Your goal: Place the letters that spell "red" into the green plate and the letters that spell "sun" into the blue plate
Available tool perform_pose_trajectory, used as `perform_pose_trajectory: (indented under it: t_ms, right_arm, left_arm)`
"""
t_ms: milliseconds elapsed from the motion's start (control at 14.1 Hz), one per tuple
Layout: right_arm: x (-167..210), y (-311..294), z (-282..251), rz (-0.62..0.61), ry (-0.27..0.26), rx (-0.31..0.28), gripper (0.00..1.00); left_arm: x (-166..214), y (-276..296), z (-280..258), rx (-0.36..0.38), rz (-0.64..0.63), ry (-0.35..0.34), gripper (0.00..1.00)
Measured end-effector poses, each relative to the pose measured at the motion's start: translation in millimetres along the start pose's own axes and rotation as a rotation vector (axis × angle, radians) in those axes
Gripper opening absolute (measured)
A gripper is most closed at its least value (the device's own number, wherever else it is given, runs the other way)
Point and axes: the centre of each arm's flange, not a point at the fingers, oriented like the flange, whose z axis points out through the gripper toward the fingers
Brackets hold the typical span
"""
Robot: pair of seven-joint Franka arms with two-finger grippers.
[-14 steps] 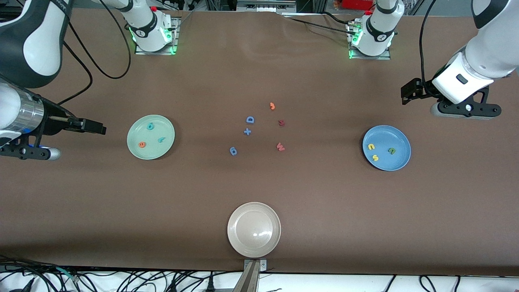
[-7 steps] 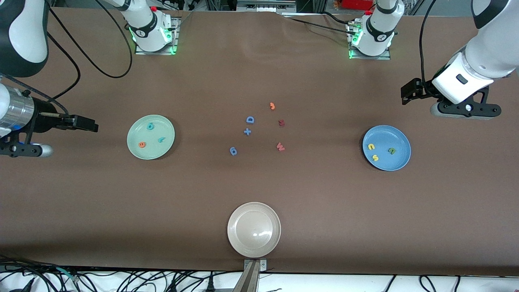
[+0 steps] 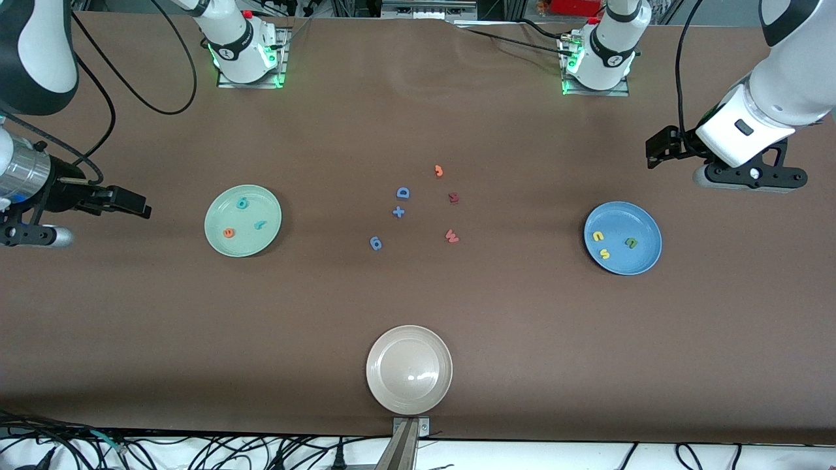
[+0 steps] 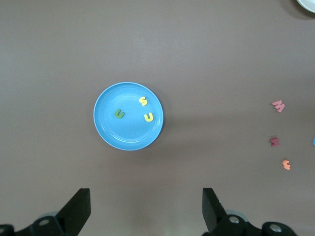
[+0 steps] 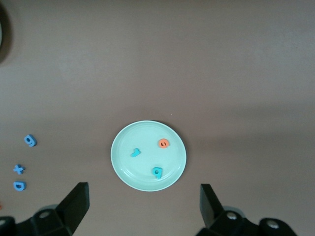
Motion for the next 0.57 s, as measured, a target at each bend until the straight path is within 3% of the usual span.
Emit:
perform_pose_trajectory:
  t_ms: [212,566]
  right_arm:
    - [-8,1,-1,-0.026,0.027,-0.040,1.00]
    - [-4,6,-9,-0.021,0.090,-0.038,1.00]
  left_arm:
    - [0,0,0,0.000,0.000,0.000,1.00]
    - [0,0,0,0.000,0.000,0.000,1.00]
